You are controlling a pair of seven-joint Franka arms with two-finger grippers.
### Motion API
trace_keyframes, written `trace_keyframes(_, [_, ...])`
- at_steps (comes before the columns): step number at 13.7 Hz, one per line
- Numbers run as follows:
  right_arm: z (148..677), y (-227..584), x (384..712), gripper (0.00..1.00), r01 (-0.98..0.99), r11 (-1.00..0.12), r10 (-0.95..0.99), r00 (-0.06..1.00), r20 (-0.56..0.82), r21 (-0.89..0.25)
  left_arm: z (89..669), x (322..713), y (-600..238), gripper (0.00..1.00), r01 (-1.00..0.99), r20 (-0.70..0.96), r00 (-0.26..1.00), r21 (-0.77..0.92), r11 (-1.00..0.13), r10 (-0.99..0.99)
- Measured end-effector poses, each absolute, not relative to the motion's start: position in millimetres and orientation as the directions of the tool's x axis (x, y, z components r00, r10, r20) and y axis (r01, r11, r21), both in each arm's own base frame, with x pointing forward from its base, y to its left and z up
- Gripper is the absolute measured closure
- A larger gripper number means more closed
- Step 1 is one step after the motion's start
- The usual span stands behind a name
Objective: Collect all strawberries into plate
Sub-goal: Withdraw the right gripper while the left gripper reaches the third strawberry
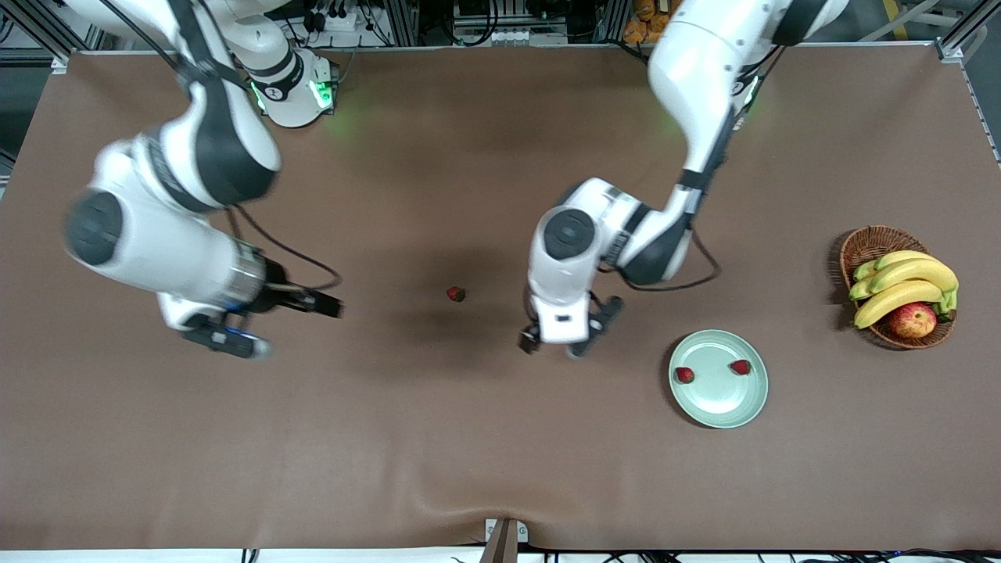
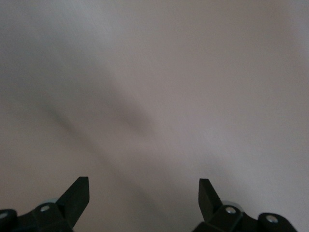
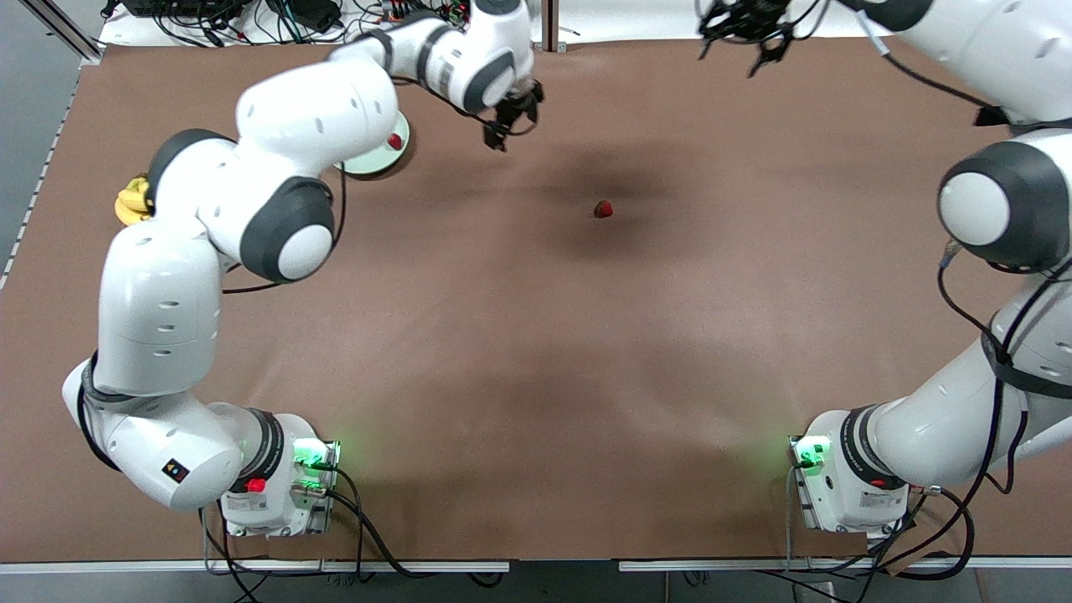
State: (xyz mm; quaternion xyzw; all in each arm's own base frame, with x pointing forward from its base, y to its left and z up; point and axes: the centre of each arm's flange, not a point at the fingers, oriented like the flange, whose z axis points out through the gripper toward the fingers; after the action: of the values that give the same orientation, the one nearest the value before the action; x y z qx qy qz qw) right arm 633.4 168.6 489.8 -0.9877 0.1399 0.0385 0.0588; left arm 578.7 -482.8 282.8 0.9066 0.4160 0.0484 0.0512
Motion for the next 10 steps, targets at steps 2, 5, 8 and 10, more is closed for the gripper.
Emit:
trace_keyframes(2, [522.3, 150.6, 618.5, 0.00, -0.261, -0.965, -0.259, 0.964, -0.057, -0.014, 270.7, 554.0, -518.5, 0.00, 0.775, 0.027, 0.614, 0.168, -0.609, 0.789])
trace_keyframes(5, [557.2, 120.8, 597.9, 0.00, -0.249, -0.968, -0.250, 0.965, -0.079, 0.025, 252.9, 521.3, -565.5, 0.00, 0.857, -0.042, 0.477, 0.245, -0.454, 0.878])
trace_keyframes(8, [574.5, 65.2, 592.8, 0.00, -0.198, -0.980, -0.198, 0.975, -0.096, 0.019, 229.5, 497.9, -593.4, 0.00, 0.895, -0.106, 0.388, 0.281, -0.347, 0.915])
trace_keyframes(10, [578.9, 22.8, 589.8, 0.00, -0.157, -0.988, -0.157, 0.981, -0.115, 0.011, 218.1, 488.6, -602.0, 0.00, 0.897, -0.115, 0.384, 0.283, -0.340, 0.916])
